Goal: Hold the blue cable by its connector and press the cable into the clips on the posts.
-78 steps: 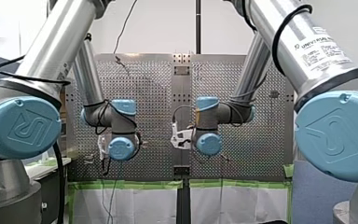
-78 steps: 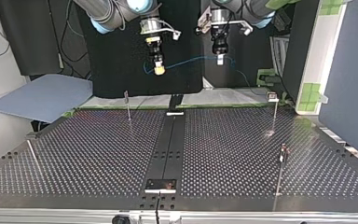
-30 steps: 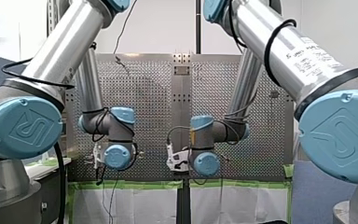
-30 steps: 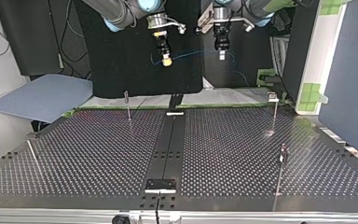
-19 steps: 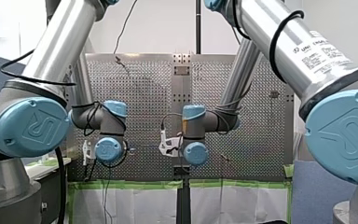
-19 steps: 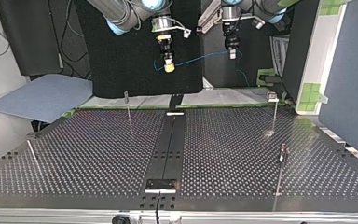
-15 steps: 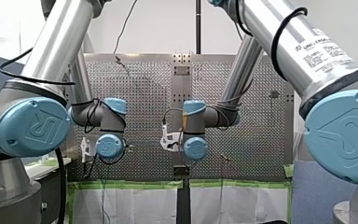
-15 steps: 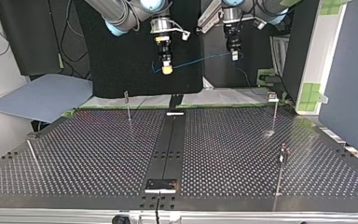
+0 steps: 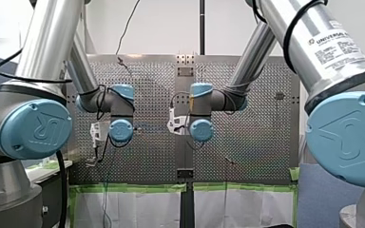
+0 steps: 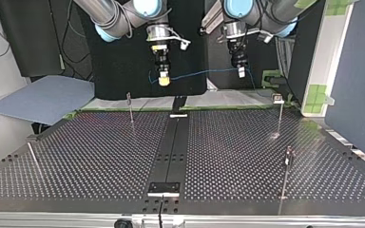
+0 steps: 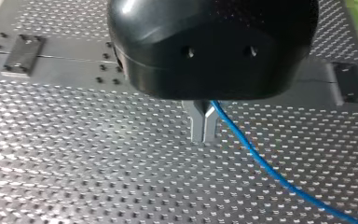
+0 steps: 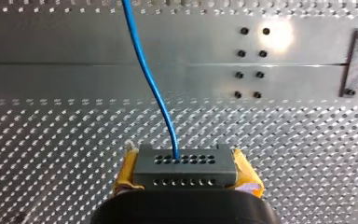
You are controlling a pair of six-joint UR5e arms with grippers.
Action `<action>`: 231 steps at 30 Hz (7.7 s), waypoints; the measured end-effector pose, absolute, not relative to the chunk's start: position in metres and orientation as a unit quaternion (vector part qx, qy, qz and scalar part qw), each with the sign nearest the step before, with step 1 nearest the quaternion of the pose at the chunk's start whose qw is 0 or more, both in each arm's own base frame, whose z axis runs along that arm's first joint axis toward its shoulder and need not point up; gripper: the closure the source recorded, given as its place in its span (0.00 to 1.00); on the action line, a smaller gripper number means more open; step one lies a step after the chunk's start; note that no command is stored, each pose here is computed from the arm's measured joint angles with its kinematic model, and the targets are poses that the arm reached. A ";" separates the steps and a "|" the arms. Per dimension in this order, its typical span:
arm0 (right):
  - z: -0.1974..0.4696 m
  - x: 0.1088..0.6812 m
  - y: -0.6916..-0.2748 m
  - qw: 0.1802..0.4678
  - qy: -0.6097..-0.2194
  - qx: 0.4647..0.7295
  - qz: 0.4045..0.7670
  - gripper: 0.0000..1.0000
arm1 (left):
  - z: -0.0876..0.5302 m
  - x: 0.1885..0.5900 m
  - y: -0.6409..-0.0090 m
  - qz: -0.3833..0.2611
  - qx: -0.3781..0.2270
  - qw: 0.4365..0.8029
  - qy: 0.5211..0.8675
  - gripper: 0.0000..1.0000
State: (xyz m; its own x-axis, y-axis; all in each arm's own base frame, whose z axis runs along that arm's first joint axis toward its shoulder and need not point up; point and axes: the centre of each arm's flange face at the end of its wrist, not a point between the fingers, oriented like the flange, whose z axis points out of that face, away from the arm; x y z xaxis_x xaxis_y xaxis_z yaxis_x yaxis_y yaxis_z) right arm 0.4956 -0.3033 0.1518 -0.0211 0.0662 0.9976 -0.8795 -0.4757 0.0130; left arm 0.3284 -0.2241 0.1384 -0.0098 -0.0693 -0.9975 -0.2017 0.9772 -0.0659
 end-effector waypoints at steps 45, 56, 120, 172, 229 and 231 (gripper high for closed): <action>0.316 0.564 -0.352 0.301 -0.258 0.551 0.734 1.00 | 0.340 0.349 -0.207 -0.010 -0.178 0.769 0.614 1.00; 0.349 0.581 -0.352 0.293 -0.240 0.552 0.743 1.00 | 0.381 0.371 -0.199 0.000 -0.192 0.780 0.596 1.00; 0.426 0.593 -0.382 0.297 -0.213 0.518 0.773 1.00 | 0.433 0.477 -0.103 -0.030 -0.203 0.806 0.556 1.00; 0.406 0.590 -0.445 0.313 -0.230 0.514 0.765 1.00 | 0.424 0.549 -0.055 -0.104 -0.197 0.813 0.538 1.00; 0.423 0.609 -0.482 0.305 -0.223 0.520 0.766 1.00 | 0.399 0.560 -0.054 -0.096 -0.181 0.768 0.606 0.00; 0.423 0.609 -0.481 0.305 -0.223 0.520 0.766 1.00 | 0.405 0.553 -0.060 -0.093 -0.174 0.768 0.610 0.00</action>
